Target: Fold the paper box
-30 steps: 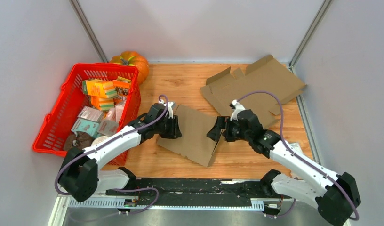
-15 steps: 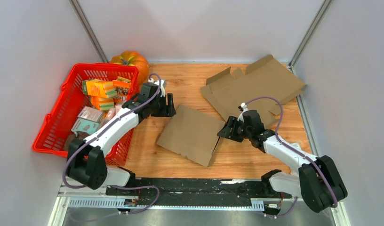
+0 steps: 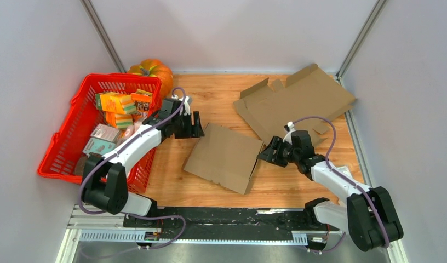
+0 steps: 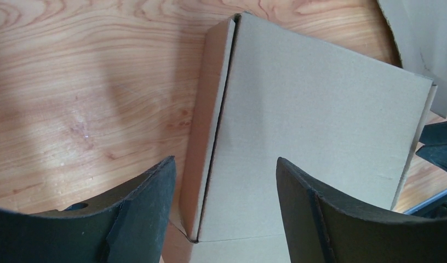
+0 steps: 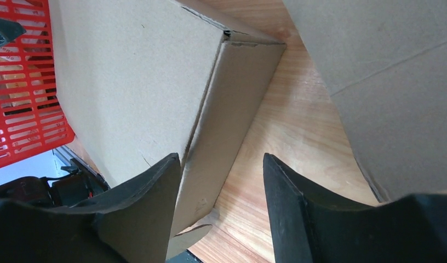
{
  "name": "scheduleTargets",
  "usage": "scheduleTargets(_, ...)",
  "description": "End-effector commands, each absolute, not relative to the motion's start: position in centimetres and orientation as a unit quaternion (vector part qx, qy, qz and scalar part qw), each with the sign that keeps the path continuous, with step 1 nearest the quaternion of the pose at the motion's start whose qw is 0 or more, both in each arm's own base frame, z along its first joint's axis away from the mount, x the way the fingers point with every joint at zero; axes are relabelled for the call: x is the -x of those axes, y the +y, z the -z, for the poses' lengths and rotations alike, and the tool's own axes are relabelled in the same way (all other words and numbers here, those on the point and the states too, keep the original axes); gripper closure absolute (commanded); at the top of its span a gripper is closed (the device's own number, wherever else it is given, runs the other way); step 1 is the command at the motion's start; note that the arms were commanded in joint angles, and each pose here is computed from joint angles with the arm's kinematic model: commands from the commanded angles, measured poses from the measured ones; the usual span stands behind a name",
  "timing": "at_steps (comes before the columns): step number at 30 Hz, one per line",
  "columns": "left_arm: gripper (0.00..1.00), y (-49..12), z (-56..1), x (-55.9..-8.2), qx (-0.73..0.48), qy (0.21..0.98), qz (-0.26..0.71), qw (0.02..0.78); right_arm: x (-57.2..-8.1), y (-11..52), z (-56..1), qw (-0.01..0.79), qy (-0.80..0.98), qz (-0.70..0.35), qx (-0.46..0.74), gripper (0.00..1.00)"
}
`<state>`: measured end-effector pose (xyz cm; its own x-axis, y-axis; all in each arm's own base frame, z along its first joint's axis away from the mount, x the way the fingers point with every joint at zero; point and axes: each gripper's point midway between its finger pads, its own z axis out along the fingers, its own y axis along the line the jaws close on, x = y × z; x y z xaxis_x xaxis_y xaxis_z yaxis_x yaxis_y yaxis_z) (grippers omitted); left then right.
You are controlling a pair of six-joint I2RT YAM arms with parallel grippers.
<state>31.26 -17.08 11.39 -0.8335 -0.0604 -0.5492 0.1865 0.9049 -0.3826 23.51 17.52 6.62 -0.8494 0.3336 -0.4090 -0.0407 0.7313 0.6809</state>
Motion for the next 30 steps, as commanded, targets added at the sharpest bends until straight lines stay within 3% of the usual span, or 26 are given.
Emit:
scheduleTargets(1,0.25,-17.3,-12.3,-32.4,-0.037,0.921,0.248,0.299,-25.0,18.6,-8.3,0.277,0.879,-0.384,-0.058,0.41)
scheduleTargets(5,0.25,-17.7,-11.6,-32.7,-0.035,0.919,0.261,0.292,-26.5,19.3,-8.0,0.276,0.874,-0.394,-0.064,0.5)
scheduleTargets(6,0.25,-17.7,-11.4,-32.8,-0.036,0.921,0.26,0.289,-26.6,19.3,-7.7,0.272,0.876,-0.392,-0.065,0.6)
scheduleTargets(8,0.24,-17.5,-11.0,-32.9,-0.037,0.924,0.256,0.28,-26.5,18.8,-7.2,0.267,0.879,-0.388,-0.076,0.69)
scheduleTargets(30,0.22,-20.2,-10.6,-30.5,-0.042,0.899,0.368,0.233,-24.8,13.4,-3.9,0.236,0.881,-0.377,-0.159,0.73)
